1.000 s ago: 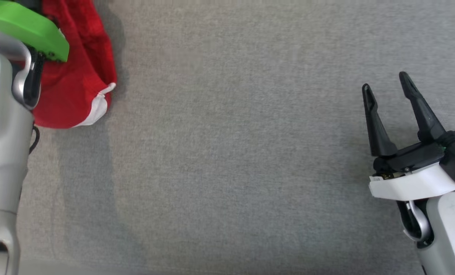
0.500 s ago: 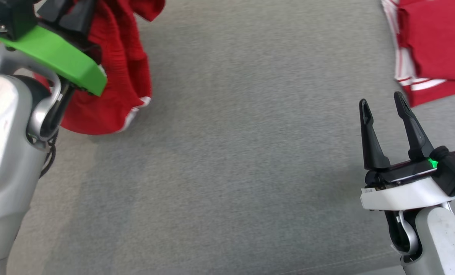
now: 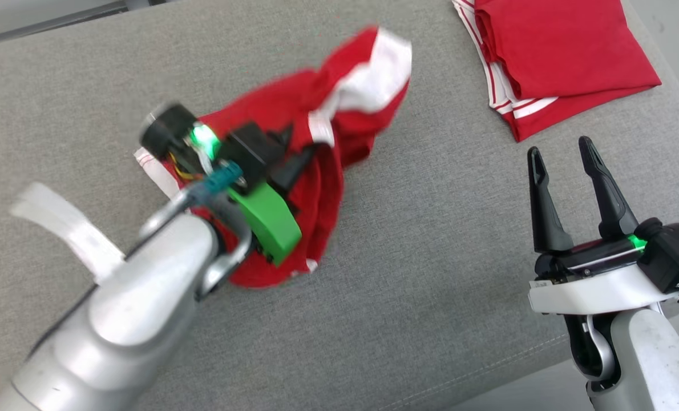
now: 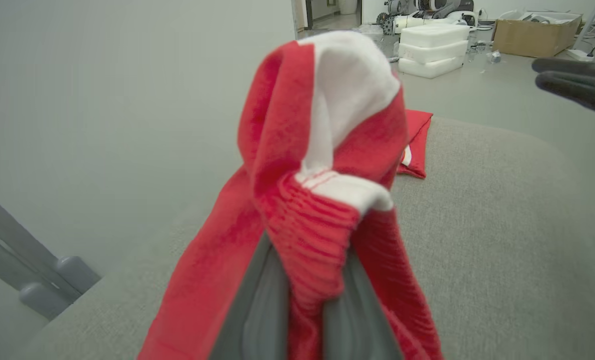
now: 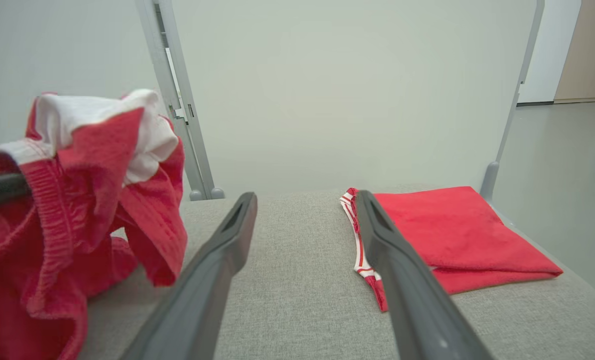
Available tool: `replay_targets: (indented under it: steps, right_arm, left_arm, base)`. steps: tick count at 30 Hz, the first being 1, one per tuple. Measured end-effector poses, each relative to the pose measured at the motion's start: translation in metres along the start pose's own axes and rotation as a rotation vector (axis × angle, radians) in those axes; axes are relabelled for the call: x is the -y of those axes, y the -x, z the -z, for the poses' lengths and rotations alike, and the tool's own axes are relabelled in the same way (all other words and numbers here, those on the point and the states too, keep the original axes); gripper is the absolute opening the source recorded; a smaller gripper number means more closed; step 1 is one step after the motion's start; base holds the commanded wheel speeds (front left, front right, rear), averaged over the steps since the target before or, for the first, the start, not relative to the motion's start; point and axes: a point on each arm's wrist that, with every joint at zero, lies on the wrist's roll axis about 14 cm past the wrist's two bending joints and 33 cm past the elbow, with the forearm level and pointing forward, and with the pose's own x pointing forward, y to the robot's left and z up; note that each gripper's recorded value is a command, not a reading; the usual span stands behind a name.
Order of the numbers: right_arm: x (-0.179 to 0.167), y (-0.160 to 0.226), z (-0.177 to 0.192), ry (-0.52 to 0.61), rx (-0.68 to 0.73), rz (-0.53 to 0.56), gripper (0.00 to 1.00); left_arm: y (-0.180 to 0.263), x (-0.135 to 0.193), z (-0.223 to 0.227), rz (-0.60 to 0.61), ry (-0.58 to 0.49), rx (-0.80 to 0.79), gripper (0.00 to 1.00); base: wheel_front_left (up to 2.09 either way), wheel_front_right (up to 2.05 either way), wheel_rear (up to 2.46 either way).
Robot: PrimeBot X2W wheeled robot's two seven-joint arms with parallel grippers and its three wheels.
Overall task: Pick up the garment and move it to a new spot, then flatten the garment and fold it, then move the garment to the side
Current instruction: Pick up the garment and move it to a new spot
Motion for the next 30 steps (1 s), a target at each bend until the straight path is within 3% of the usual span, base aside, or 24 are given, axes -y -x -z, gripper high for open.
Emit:
replay_targets:
  steps: [5, 11, 12, 13, 14, 21, 28, 30]
  right_arm:
    - [-0.003, -0.006, 0.009, -0.004, -0.018, -0.012, 1.00]
    - [-0.008, -0.010, 0.014, -0.009, -0.029, -0.030, 1.00]
    - [-0.010, -0.010, 0.014, -0.011, -0.029, -0.036, 1.00]
    - [-0.011, -0.011, 0.014, -0.012, -0.028, -0.041, 1.00]
    - [-0.013, -0.010, 0.014, -0.014, -0.028, -0.047, 1.00]
    - [-0.034, -0.003, 0.009, -0.038, -0.020, -0.110, 1.00]
    - [-0.066, 0.001, 0.005, -0.067, -0.011, -0.203, 1.00]
    - [-0.073, 0.004, 0.007, -0.076, -0.018, -0.224, 1.00]
  left_arm:
    - [0.006, 0.027, 0.080, 0.056, 0.036, -0.172, 0.00]
    - [0.019, 0.055, 0.123, 0.135, 0.002, -0.275, 0.00]
    - [0.019, 0.053, 0.121, 0.129, -0.002, -0.261, 0.12]
    - [0.018, 0.052, 0.119, 0.123, -0.002, -0.250, 0.49]
    - [0.019, 0.051, 0.117, 0.113, -0.003, -0.240, 1.00]
    - [0.032, 0.034, 0.086, -0.089, 0.040, -0.125, 1.00]
    - [0.108, -0.006, 0.046, -0.567, 0.225, 0.038, 1.00]
    - [0.129, -0.004, 0.043, -0.639, 0.260, 0.059, 1.00]
  base:
    - [0.00, 0.00, 0.00]
    - [0.00, 0.00, 0.00]
    - [0.00, 0.00, 0.00]
    - [0.00, 0.00, 0.00]
    - [0.00, 0.00, 0.00]
    - [0.00, 0.00, 0.00]
    - [0.00, 0.00, 0.00]
    - [0.00, 0.00, 0.00]
